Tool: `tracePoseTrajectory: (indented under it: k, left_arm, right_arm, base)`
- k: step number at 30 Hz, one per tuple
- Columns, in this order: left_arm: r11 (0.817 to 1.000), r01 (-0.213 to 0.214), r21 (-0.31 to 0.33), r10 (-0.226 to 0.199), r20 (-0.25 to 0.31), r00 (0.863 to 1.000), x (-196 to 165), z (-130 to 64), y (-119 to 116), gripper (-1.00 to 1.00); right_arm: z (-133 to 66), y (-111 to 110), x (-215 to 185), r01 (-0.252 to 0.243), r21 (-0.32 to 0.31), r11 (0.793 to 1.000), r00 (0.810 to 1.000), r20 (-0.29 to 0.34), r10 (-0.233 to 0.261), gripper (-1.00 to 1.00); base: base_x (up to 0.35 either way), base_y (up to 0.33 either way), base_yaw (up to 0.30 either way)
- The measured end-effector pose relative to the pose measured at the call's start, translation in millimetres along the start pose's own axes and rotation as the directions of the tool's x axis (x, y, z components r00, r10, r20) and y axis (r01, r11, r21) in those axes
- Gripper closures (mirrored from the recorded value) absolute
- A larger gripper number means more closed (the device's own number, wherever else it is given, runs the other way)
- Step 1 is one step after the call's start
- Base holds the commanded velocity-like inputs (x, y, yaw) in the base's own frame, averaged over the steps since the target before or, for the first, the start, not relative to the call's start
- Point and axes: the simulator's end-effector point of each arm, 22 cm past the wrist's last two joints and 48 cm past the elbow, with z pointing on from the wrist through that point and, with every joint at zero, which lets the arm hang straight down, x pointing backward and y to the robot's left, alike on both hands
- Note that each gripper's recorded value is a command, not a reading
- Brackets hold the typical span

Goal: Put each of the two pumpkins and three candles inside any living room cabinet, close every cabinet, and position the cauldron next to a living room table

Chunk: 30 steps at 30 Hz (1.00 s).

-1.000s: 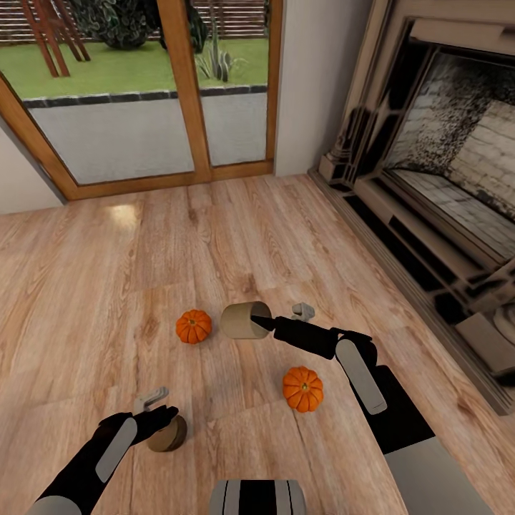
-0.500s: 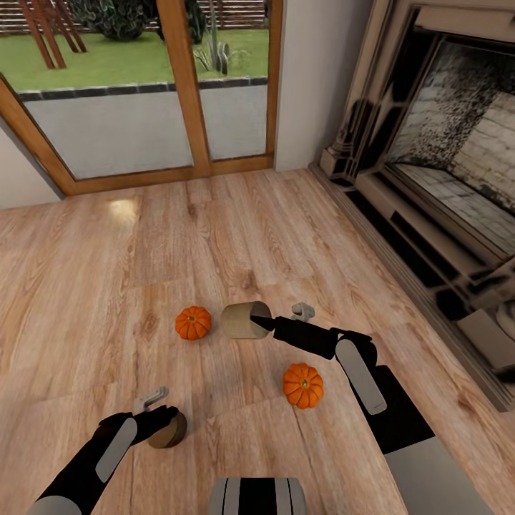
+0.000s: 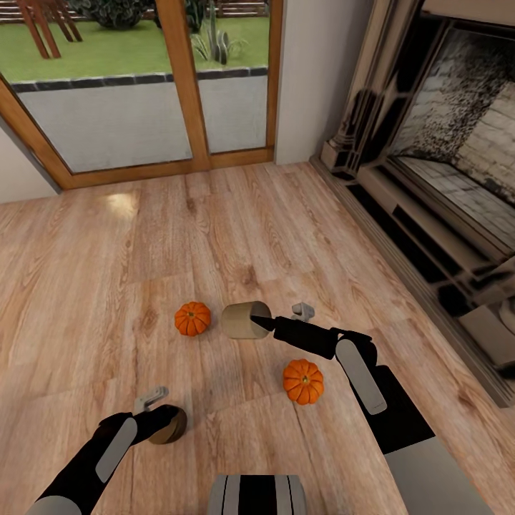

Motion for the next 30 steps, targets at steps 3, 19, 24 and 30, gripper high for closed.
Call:
tracePoseTrajectory:
  k: [3, 19, 24, 30]
  left_arm:
    - [1.0, 0.0, 0.0, 0.0, 0.0, 1.0, 0, 0.0, 0, -1.0]
    - [1.0, 0.001, 0.002, -0.001, 0.0, 1.0, 0, 0.0, -1, 1.0]
    - [1.0, 0.001, 0.002, -0.001, 0.0, 1.0, 0, 0.0, -1, 1.0]
    - [1.0, 0.0, 0.009, 0.0, 0.019, 1.0, -8, -7.5, -4, 1.0]
  right_arm:
    - [0.1, 0, 0, 0.0, -0.001, 1.0, 1.0, 0.0, 0.0, 1.0]
    - [0.1, 0, 0, -0.002, 0.0, 1.0, 1.0, -0.001, 0.002, 1.0]
    - [0.1, 0, 0, -0.002, 0.0, 1.0, 1.0, 0.0, 0.002, 1.0]
    - [-4.5, 10, -6, 0.014, -0.006, 1.0, 1.0, 0.011, -0.014, 1.0]
  base:
    - [0.0, 0.0, 0.0]
    - [0.0, 0.0, 0.0]
    - [0.0, 0.0, 0.0]
    - [0.0, 0.0, 0.0]
